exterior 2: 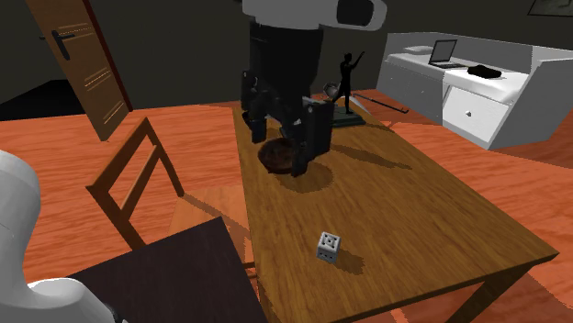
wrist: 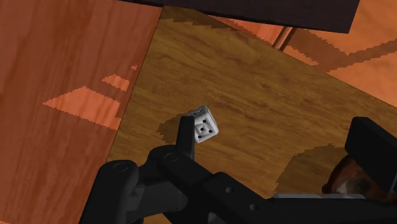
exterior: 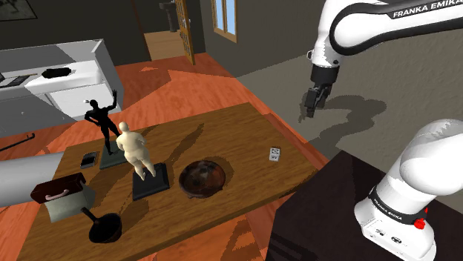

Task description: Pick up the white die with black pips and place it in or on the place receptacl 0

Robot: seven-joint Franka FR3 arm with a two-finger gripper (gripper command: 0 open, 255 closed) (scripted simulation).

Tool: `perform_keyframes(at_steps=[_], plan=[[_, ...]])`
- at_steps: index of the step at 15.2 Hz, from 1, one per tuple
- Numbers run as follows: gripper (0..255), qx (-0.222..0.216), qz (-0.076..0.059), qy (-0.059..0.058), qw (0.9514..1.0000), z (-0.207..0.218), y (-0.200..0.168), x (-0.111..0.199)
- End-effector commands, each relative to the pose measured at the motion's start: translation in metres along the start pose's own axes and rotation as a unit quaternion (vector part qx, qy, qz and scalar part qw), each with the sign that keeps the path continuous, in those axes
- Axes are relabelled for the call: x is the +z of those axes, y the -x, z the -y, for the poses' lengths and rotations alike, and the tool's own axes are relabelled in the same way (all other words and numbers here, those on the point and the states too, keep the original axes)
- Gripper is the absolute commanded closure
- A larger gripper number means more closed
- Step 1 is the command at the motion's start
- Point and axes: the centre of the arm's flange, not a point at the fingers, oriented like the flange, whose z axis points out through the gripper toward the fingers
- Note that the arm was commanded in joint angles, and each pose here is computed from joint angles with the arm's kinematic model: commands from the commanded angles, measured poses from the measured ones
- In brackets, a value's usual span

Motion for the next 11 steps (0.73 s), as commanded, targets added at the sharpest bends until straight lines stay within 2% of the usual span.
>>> perform_keyframes(at_steps=[1,11], plan=[[0,0.002,-0.004,0.003,1.0000,0.001,-0.013,0.022],[0,0.009,-0.016,0.016,0.9997,-0.010,-0.070,0.138]])
